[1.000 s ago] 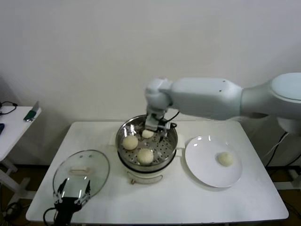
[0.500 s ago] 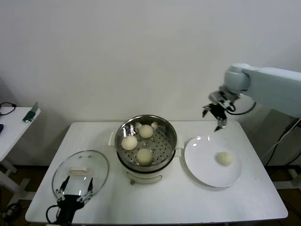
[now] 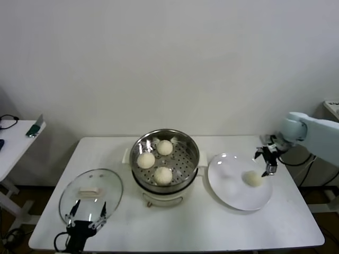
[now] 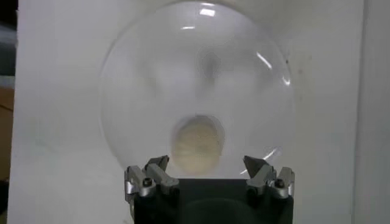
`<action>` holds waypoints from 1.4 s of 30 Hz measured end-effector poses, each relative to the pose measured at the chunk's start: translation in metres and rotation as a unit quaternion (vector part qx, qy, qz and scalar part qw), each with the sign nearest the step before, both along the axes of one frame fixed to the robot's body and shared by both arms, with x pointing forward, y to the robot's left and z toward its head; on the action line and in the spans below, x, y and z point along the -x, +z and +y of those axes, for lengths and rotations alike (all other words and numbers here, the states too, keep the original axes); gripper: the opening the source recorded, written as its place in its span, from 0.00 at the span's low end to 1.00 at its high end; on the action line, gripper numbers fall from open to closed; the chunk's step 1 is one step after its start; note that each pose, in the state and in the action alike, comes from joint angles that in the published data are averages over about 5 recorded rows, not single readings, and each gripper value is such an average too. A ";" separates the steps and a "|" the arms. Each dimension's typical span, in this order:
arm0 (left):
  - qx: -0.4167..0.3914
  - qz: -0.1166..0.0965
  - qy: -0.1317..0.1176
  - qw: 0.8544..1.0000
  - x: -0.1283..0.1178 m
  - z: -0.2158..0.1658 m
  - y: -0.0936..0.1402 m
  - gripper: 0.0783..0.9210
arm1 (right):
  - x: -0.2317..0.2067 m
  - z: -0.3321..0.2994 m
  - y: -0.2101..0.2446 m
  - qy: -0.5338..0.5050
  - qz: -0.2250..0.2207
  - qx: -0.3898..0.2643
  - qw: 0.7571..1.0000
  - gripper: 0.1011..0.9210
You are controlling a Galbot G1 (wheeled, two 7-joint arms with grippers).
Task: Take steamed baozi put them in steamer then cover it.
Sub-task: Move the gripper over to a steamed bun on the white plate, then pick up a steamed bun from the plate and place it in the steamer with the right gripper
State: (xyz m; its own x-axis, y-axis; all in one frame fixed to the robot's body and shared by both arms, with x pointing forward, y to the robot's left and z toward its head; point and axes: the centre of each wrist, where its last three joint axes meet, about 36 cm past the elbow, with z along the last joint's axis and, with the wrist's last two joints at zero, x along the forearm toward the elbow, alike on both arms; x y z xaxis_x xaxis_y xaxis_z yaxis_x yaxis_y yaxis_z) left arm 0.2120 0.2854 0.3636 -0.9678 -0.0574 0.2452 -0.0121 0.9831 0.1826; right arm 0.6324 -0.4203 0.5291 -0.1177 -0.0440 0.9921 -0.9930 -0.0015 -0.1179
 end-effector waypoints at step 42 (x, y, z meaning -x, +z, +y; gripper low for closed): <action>-0.005 0.001 0.000 1.000 -0.001 0.004 0.001 0.88 | -0.021 0.026 -0.019 0.002 0.006 -0.002 1.000 0.70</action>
